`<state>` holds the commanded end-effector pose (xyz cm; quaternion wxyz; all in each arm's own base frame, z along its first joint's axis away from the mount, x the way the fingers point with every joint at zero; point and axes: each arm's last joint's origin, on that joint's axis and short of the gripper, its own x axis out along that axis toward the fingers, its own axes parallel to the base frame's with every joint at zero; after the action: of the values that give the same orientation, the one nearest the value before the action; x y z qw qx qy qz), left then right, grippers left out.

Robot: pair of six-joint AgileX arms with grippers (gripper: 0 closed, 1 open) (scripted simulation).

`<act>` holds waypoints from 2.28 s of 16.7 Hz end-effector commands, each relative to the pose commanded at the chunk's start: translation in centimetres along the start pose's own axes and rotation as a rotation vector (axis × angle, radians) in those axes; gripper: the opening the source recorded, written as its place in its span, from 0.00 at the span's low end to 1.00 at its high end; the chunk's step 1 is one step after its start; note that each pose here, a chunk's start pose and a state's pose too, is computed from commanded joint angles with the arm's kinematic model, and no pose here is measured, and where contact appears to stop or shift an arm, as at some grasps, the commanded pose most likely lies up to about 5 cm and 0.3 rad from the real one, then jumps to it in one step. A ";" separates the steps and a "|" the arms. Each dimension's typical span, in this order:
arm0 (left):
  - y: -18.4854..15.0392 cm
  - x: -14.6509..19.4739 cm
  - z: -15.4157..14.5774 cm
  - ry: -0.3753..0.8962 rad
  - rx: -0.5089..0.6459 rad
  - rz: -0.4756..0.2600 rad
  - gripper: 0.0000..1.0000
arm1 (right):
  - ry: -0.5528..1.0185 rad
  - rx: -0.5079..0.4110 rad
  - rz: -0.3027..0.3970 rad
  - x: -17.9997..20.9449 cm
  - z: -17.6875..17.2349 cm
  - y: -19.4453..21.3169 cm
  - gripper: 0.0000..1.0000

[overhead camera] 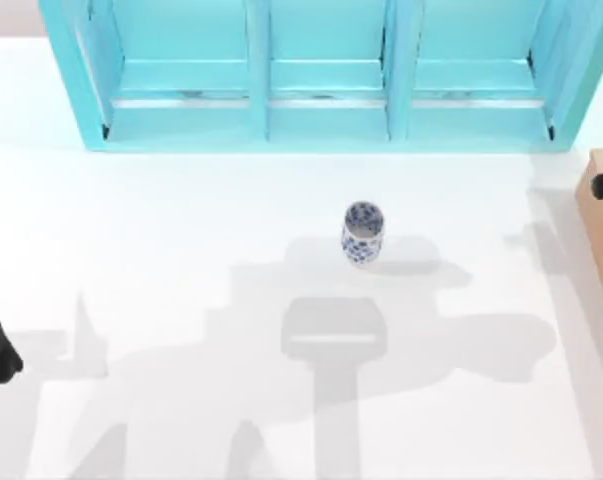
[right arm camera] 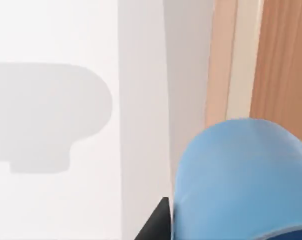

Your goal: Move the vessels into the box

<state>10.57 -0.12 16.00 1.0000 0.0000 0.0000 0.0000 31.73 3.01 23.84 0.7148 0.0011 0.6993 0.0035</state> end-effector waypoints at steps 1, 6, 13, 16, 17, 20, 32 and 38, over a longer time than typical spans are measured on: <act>0.0 0.0 0.0 0.000 0.000 0.000 1.00 | 0.018 0.011 -0.005 0.2 -0.1 -0.3 0.00; 0.0 0.0 0.0 0.000 0.000 0.000 1.00 | 0.019 0.011 -0.005 0.2 -0.1 -0.3 0.00; 0.0 0.0 0.0 0.000 0.000 0.000 1.00 | 0.034 0.023 -0.005 -2.4 -4.4 -8.4 0.00; 0.0 0.0 0.0 0.000 0.000 0.000 1.00 | 0.042 0.015 -0.003 -3.5 -7.8 -11.7 0.00; 0.0 0.0 0.0 0.000 0.000 0.000 1.00 | 0.036 0.014 -0.004 -3.9 -8.7 -12.2 0.00; 0.0 0.0 0.0 0.000 0.000 0.000 1.00 | 0.024 0.013 -0.008 -4.3 -9.8 -12.7 0.00; 0.0 0.0 0.0 0.000 0.000 0.000 1.00 | 0.019 0.013 -0.010 1.5 -9.9 -12.7 0.00; 0.0 0.0 0.0 0.000 0.000 0.000 1.00 | 0.024 0.013 -0.008 2.2 -10.0 -12.7 0.08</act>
<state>10.57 -0.12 16.00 1.0000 0.0000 0.0000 0.0000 21.83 -9.70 21.36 0.7064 0.0030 0.7078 -0.0041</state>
